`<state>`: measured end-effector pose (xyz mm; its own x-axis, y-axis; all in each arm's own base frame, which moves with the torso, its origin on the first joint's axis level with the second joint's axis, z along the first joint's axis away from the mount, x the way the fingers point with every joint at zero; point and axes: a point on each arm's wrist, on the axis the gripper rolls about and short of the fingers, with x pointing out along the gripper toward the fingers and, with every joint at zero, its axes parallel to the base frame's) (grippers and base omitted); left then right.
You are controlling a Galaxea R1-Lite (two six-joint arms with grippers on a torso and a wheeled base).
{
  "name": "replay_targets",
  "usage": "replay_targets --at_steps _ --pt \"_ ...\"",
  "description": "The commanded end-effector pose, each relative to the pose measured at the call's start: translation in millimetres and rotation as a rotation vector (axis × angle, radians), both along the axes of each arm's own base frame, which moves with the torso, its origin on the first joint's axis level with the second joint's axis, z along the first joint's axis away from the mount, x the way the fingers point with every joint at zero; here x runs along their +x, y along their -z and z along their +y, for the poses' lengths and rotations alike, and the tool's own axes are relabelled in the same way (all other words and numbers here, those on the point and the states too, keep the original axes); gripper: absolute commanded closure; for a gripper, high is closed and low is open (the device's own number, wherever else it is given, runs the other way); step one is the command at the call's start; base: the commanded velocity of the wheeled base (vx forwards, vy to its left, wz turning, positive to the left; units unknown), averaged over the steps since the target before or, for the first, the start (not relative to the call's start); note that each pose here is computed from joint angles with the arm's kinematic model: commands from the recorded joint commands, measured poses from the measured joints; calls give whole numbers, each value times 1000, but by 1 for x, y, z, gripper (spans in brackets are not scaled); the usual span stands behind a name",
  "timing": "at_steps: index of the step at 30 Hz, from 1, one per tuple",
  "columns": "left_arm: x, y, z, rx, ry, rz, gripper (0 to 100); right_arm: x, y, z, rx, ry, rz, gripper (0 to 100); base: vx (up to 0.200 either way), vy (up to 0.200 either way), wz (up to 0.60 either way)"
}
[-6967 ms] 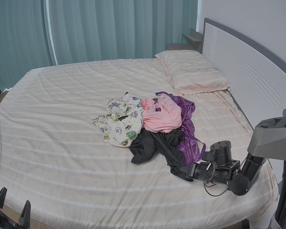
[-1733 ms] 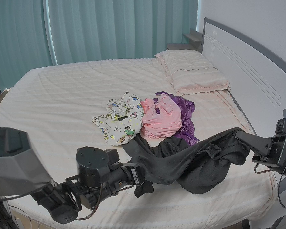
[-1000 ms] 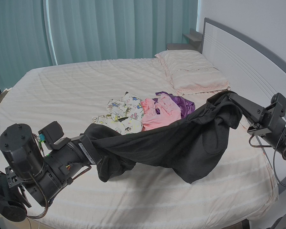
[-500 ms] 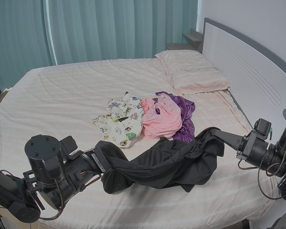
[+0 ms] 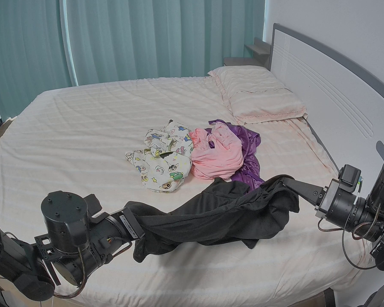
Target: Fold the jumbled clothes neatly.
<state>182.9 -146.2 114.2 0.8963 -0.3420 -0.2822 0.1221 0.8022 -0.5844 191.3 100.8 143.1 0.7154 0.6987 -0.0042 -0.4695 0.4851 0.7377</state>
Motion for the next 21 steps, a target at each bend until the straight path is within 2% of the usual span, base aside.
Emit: replay_targets --at_steps 1,11,21 --pt "-7 -5 4 13 -15 -2 100 0 3 0 -7 -1 14 100 0 0 0" --pt "-7 -7 5 -18 -24 13 100 -2 4 -1 -10 1 23 100 0 0 0" --pt "-6 -6 8 -28 -15 25 100 -4 1 -1 -5 0 10 100 0 200 0"
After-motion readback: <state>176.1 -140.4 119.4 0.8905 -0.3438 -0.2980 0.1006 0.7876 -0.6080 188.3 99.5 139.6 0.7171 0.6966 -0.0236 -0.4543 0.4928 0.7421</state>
